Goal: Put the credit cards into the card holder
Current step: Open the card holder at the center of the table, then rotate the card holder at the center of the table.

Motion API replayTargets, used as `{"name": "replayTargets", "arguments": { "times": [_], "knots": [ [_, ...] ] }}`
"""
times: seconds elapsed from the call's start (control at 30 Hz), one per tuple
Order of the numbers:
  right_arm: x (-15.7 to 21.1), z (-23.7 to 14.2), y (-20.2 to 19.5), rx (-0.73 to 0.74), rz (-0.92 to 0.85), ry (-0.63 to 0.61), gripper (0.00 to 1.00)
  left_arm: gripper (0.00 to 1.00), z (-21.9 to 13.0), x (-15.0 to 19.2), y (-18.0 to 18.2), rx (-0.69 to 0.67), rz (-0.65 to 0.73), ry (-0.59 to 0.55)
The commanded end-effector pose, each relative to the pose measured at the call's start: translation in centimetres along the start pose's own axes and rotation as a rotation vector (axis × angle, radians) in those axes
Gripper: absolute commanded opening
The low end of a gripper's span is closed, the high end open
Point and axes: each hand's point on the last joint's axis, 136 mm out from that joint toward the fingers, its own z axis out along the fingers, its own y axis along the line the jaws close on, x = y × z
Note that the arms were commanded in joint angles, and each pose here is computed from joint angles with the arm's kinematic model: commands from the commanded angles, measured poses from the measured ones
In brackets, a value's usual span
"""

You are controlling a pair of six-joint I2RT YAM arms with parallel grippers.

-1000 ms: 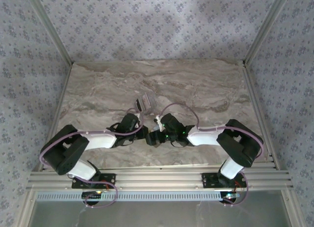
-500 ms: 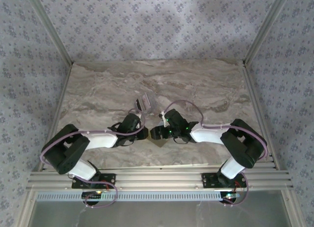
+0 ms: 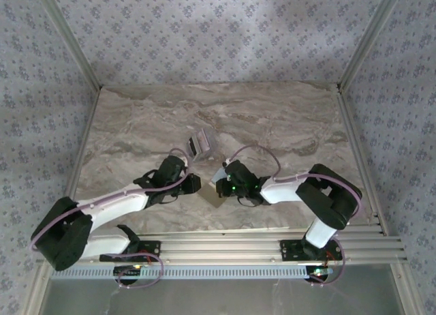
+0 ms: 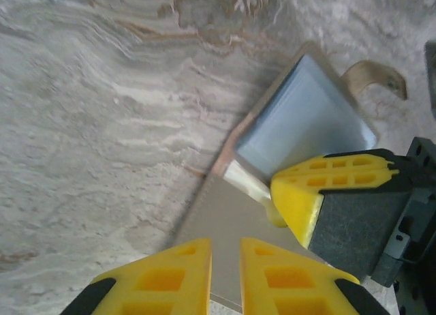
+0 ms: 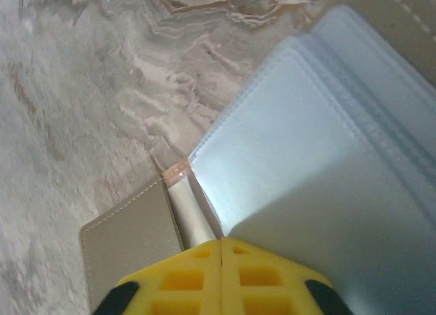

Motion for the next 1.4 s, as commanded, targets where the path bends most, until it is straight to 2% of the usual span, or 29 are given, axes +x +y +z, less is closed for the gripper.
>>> {"name": "replayTargets", "arguments": {
  "times": [0.0, 0.27, 0.5, 0.67, 0.77, 0.83, 1.03, 1.13, 1.37],
  "knots": [
    [0.4, 0.6, -2.5, 0.099, 0.104, -0.076, 0.01, 0.17, 1.2, 0.4, -1.2, 0.013, 0.007, 0.041],
    [0.7, -0.1, -5.8, 0.175, 0.254, -0.195, 0.0, 0.16, 4.4, 1.8, -0.9, -0.012, 0.013, 0.092],
    [0.6, -0.2, -4.7, 0.161, 0.226, -0.233, 0.02, 0.15, 5.8, 2.6, 0.6, -0.103, 0.051, 0.127],
    [-1.2, -1.8, -3.1, 0.206, 0.068, -0.166, 0.28, 0.15, 4.4, 2.4, 2.4, -0.207, 0.102, 0.113],
    [-2.8, -3.4, -2.2, 0.247, -0.011, -0.134, 0.39, 0.15, 3.7, 2.1, 2.9, -0.25, 0.135, 0.106],
    [-3.8, -4.2, -1.8, 0.268, -0.062, -0.101, 0.44, 0.15, 3.4, 1.8, 3.1, -0.271, 0.153, 0.104],
    [-5.9, -4.5, -1.3, 0.267, -0.144, -0.041, 0.42, 0.15, 3.4, 1.4, 3.2, -0.3, 0.192, 0.113],
    [-6.1, -3.4, -0.8, 0.261, -0.177, -0.007, 0.4, 0.15, 3.4, 1.2, 3.7, -0.332, 0.209, 0.111],
    [-5.5, -0.3, -2.7, 0.299, -0.165, 0.069, 0.36, 0.15, 3.1, 0.6, 4.3, -0.378, 0.234, 0.093]
  ]
}}
